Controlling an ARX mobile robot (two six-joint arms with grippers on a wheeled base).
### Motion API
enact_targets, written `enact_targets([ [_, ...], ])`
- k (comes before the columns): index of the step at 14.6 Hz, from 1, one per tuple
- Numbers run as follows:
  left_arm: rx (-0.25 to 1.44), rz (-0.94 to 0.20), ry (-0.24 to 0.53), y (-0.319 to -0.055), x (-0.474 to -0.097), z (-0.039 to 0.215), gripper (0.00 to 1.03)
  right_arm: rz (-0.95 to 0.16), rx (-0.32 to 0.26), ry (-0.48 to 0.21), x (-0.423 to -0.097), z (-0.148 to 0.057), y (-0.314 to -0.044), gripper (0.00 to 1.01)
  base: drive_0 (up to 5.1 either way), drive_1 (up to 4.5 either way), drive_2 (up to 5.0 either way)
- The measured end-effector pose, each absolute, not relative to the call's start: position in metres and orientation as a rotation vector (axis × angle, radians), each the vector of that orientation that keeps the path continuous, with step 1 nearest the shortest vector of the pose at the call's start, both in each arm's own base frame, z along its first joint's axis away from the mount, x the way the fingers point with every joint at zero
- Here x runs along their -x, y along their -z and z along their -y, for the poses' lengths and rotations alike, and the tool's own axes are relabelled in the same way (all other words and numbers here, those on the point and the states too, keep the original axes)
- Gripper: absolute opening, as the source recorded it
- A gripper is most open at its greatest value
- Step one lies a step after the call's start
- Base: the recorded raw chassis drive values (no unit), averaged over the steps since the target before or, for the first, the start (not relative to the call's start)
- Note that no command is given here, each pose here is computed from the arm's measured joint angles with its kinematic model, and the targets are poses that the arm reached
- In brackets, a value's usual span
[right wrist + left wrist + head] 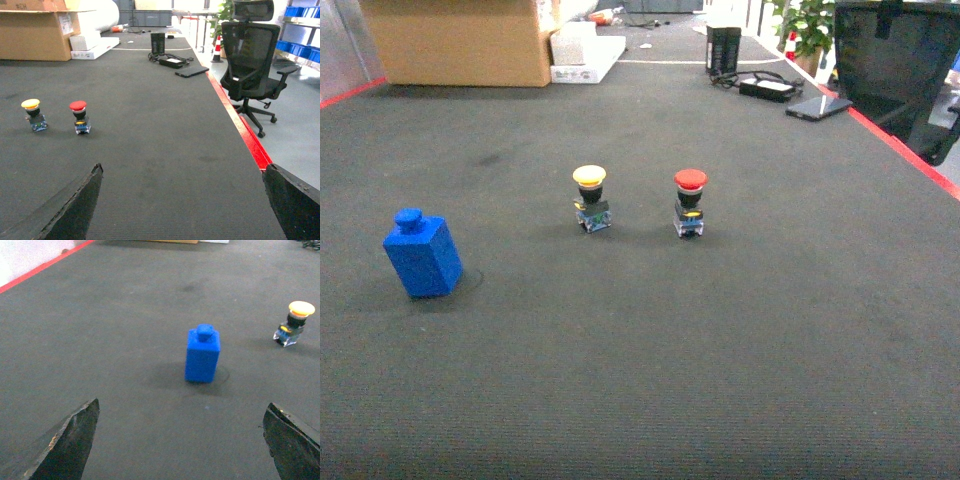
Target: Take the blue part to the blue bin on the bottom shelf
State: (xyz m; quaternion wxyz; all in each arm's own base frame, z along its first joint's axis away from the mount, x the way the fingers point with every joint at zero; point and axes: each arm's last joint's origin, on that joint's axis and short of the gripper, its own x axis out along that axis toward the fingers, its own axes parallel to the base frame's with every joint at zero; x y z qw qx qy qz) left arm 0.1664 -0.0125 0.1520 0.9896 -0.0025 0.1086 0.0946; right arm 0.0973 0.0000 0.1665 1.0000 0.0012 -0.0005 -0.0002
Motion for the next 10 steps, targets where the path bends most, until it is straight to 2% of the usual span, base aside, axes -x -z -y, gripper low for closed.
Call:
enact_targets([
  [2, 0.018, -0.241, -0.107, -0.146, -0.219, 0.023, 0.98, 0.001, -0.002, 0.0, -0.097, 0.0, -0.167, 0.98, 0.0, 0.0, 0.0],
  [5, 0.018, -0.398, -0.131, -0.102, -0.275, 0.02, 0.98, 0.001, -0.002, 0.0, -0.097, 0.0, -0.167, 0.98, 0.0, 0.0, 0.0],
  [10, 0.031, -0.495, -0.097, -0.059, -0.332, 0.012, 0.98, 0.001, -0.002, 0.0, -0.097, 0.0, -0.167, 0.98, 0.0, 0.0, 0.0],
])
